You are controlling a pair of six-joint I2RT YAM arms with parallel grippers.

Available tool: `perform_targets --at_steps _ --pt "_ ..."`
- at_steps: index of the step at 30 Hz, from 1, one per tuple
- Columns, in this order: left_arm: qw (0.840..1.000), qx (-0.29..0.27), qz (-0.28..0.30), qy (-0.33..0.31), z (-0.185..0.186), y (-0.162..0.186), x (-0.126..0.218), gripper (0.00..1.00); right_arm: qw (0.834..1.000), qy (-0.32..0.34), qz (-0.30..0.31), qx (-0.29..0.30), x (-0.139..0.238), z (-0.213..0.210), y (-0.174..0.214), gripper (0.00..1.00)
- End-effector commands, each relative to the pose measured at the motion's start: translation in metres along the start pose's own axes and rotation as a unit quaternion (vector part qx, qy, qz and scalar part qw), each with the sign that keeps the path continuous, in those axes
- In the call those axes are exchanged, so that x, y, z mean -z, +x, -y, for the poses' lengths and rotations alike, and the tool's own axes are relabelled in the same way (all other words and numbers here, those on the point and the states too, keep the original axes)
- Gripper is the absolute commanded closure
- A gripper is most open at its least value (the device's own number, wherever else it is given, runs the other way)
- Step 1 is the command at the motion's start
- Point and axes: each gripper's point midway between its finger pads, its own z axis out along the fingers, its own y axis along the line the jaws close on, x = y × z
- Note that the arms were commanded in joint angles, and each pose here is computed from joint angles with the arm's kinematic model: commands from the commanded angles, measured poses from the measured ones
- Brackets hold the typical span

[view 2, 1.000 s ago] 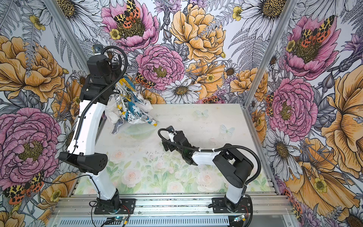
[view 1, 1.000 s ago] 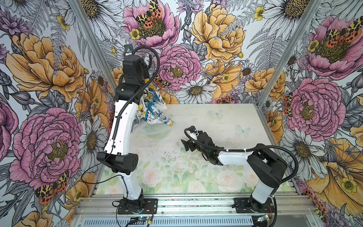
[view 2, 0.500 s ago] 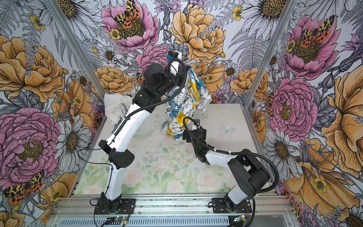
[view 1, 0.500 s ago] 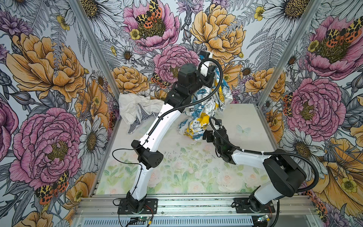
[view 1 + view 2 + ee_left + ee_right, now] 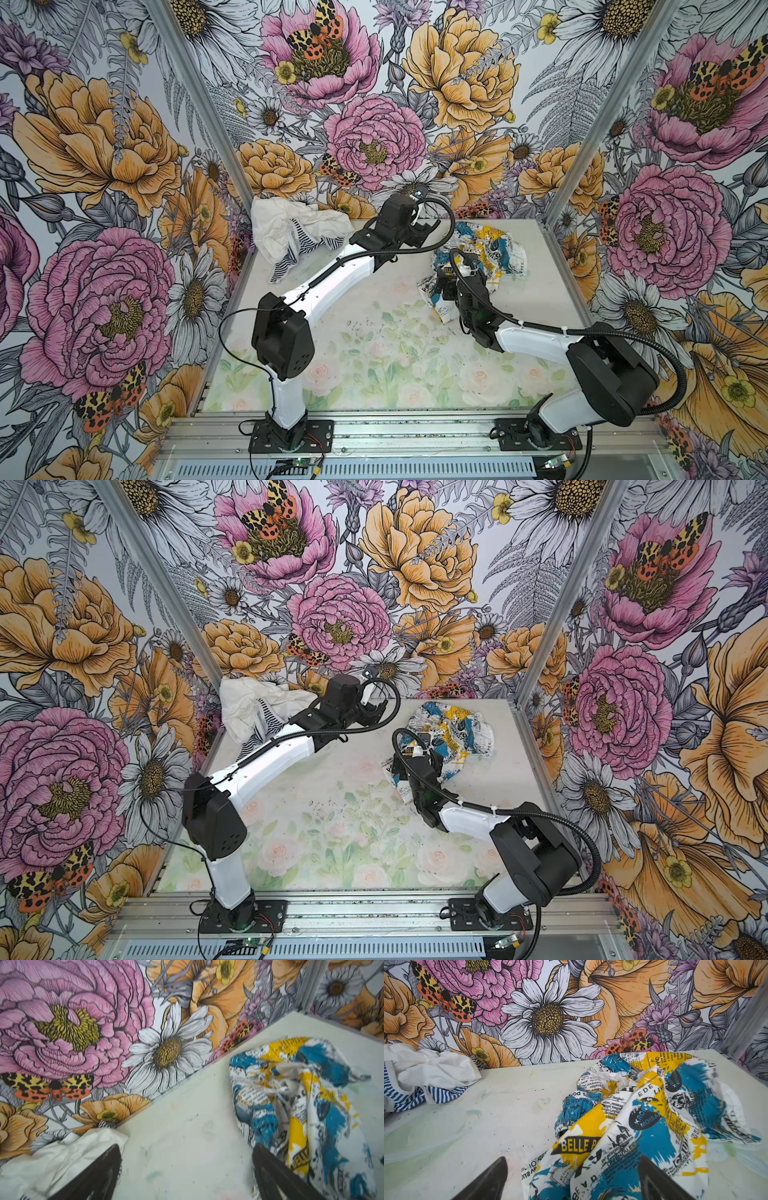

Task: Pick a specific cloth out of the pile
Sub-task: 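Grasp the yellow-teal printed cloth with the right gripper and lift it out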

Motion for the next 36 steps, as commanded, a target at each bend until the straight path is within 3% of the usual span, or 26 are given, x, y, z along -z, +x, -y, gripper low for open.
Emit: perform_targets --at_steps 1,6,9,11,14,15,16,18,20,24,30,36 --pt "0.997 -0.006 0.035 0.067 -0.012 -0.002 0.058 0.01 0.998 0.024 -0.051 0.012 -0.021 0.0 0.01 0.02" --pt "0.985 -0.062 0.034 0.16 0.015 0.041 0.096 0.01 0.988 -0.001 -0.147 0.045 -0.051 -0.022 0.043 0.03" --pt "0.985 -0.086 0.042 0.143 0.019 0.033 0.105 0.01 0.983 0.025 -0.173 0.06 -0.062 -0.016 0.06 0.04" --pt "0.986 -0.072 0.049 0.142 0.016 0.029 0.108 0.01 0.98 0.031 -0.186 0.065 -0.066 -0.015 0.067 0.08" --pt "0.988 -0.062 0.051 0.132 0.012 0.028 0.107 0.01 0.978 0.032 -0.194 0.07 -0.067 -0.015 0.069 0.27" --pt "0.989 -0.059 0.05 0.126 0.008 0.028 0.106 0.01 0.978 0.034 -0.194 0.071 -0.066 -0.014 0.068 0.42" --pt "0.99 -0.054 0.051 0.118 0.004 0.026 0.106 0.01 0.978 0.038 -0.193 0.071 -0.065 -0.012 0.066 0.68" --pt "0.991 -0.047 0.057 0.111 -0.002 0.022 0.111 0.01 0.978 0.048 -0.188 0.074 -0.063 -0.007 0.061 0.96" --pt "0.991 -0.039 0.069 0.104 -0.009 0.017 0.118 0.01 0.98 0.05 -0.177 0.071 -0.06 -0.005 0.051 1.0" --pt "0.992 -0.013 0.101 0.079 -0.032 0.008 0.129 0.01 0.989 0.058 -0.12 0.071 -0.052 0.001 -0.008 1.0" --pt "0.987 0.054 0.131 0.078 -0.069 0.003 0.134 0.01 0.997 0.06 -0.029 0.038 -0.027 0.02 -0.159 1.0" --pt "0.984 0.072 0.135 0.095 -0.083 0.01 0.13 0.01 0.999 0.009 0.034 0.012 0.0 0.016 -0.291 1.0"
